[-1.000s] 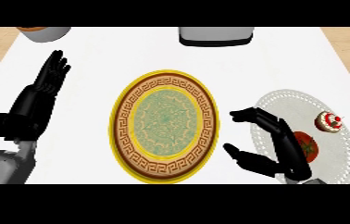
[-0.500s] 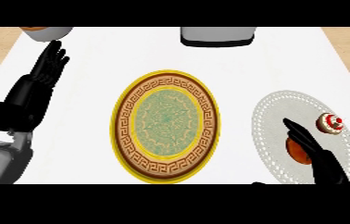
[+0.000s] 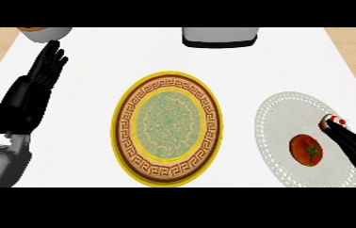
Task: Pick the tomato from the placemat and place it in the plate
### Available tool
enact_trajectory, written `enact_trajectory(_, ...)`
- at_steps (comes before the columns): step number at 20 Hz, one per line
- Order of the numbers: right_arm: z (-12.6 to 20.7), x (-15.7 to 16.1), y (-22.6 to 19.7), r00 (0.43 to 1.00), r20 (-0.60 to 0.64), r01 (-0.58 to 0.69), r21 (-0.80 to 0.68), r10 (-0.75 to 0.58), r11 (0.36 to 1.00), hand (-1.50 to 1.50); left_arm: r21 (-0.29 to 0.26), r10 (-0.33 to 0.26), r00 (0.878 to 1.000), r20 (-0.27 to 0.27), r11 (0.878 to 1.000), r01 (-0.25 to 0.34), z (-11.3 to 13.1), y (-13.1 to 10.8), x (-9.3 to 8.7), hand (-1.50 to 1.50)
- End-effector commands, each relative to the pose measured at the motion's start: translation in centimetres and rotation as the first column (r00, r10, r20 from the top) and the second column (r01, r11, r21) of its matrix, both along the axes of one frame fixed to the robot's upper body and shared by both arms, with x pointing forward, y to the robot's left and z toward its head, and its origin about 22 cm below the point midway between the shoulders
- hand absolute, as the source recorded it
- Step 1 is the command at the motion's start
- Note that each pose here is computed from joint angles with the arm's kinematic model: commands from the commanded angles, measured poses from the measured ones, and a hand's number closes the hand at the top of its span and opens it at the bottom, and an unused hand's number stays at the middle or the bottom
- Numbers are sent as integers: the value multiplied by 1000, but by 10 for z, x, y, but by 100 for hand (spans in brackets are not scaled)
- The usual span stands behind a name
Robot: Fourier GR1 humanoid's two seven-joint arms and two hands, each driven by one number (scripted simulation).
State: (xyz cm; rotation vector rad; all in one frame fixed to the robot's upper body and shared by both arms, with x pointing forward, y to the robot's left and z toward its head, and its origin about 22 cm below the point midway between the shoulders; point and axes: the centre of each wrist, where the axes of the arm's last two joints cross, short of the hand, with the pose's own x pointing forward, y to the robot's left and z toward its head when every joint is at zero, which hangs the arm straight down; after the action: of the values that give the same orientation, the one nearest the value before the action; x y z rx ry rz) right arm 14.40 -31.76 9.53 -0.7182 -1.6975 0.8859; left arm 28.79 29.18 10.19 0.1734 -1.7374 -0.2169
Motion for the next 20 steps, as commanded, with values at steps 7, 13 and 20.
enact_trajectory(7,53,-5,19,928,-324,66,-348,-186,935,-150,-9,-38,999,15,999,38,-7,-6,12,0)
enact_trajectory(13,29,14,28,920,-319,101,-367,-227,925,-150,-14,-28,1000,1,1000,28,-5,-13,24,0)
enact_trajectory(20,-4,31,25,859,-358,158,-497,-367,853,-150,-4,-24,1000,6,1000,24,2,2,19,0)
